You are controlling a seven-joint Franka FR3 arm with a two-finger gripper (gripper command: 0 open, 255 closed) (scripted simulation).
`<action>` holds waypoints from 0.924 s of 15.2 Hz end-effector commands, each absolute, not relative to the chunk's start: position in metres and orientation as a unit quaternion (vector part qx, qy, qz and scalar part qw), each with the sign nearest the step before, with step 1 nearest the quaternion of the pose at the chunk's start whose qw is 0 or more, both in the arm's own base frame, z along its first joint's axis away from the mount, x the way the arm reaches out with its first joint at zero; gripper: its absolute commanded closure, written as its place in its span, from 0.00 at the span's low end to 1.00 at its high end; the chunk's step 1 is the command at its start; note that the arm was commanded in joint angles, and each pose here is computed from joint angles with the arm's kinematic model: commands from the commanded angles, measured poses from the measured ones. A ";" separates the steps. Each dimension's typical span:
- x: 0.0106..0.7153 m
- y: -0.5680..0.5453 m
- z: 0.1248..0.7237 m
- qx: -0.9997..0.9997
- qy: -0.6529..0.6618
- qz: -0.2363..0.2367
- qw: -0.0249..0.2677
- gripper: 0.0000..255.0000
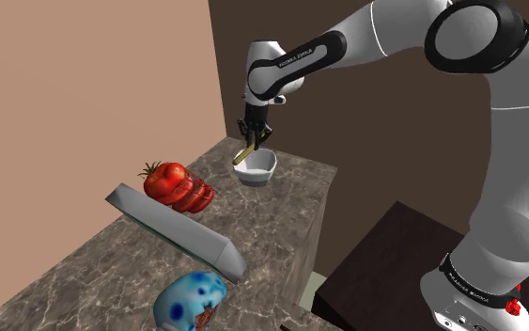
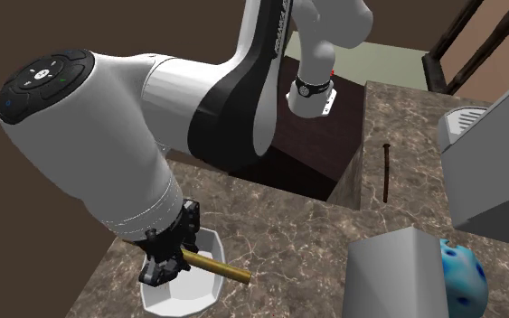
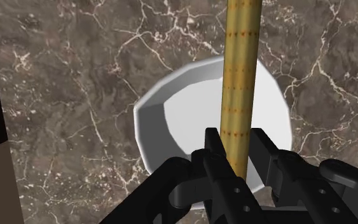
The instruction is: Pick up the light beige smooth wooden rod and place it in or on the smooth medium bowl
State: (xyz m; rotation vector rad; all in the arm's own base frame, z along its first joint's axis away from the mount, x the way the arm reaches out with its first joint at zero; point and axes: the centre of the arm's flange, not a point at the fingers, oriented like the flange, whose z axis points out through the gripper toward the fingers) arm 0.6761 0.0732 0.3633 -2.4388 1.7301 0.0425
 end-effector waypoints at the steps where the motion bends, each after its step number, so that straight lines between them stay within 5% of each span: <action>1: 0.694 0.056 0.365 -0.813 0.577 0.014 0.075 1.00; 14: 0.694 0.056 0.296 -0.813 0.577 0.014 0.075 1.00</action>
